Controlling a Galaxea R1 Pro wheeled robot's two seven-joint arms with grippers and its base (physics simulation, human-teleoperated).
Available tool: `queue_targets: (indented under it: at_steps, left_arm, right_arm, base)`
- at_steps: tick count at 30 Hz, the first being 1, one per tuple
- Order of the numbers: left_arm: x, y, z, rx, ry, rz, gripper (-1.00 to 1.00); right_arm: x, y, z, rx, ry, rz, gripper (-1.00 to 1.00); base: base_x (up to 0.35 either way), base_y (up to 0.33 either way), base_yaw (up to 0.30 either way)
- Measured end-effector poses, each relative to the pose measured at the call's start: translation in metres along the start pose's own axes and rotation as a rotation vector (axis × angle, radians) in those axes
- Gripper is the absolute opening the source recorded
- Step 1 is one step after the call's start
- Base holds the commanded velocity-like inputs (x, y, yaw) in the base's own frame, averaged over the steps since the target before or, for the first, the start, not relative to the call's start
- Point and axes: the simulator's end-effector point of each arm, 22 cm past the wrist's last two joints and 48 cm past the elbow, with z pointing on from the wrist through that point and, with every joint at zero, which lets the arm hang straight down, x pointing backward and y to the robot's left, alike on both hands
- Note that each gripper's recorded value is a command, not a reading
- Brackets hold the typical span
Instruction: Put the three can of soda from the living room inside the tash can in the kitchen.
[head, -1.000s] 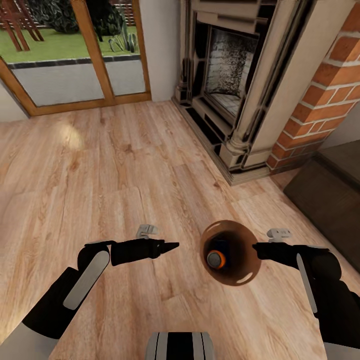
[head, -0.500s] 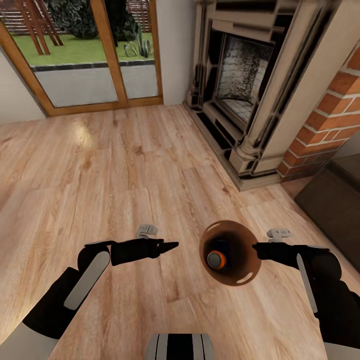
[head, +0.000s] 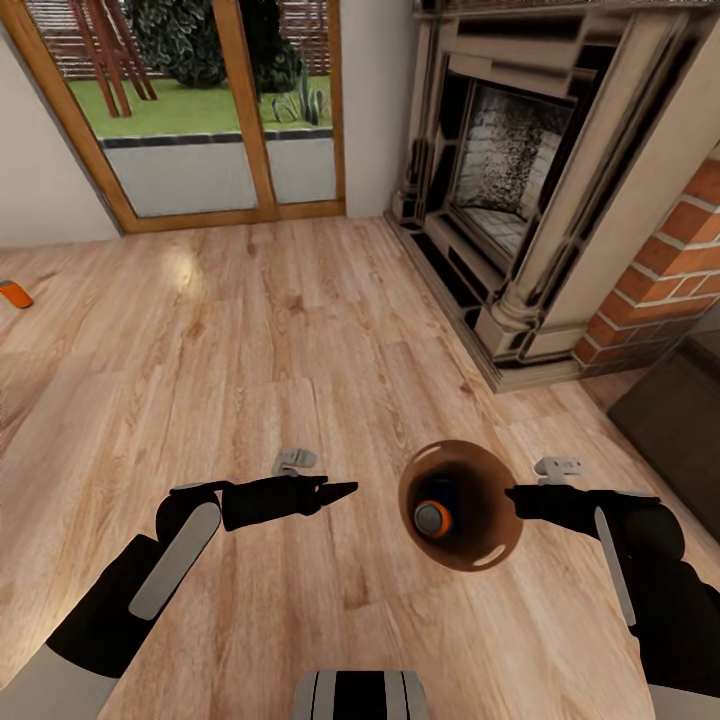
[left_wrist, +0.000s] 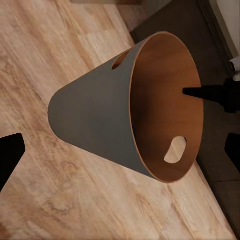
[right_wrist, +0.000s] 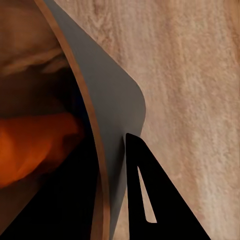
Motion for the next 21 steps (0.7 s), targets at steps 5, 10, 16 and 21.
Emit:
queue_targets:
  at_steps: [5, 10, 16, 21]
  left_arm:
    - [-0.001, -0.003, 0.0, 0.004, -0.002, 0.003, 1.0]
    - [-0.003, -0.004, -0.002, 0.002, -0.006, 0.009, 1.0]
    - [0.004, -0.023, 0.009, 0.03, -0.011, 0.055, 1.0]
    - [0.007, -0.037, 0.016, 0.051, -0.034, 0.102, 1.0]
  right_arm:
    - [-0.001, -0.004, -0.002, 0.011, -0.003, -0.004, -1.0]
    - [-0.005, -0.003, -0.005, 0.01, -0.012, -0.005, -1.0]
    - [-0.008, -0.002, -0.009, 0.01, -0.021, -0.008, -1.0]
    - [-0.011, -0.002, -0.012, 0.012, -0.029, -0.011, -1.0]
  base:
    - [0.0, 0.0, 0.008]
    - [0.0, 0.0, 0.001]
    - [0.0, 0.0, 0.0]
    - [0.0, 0.0, 0.0]
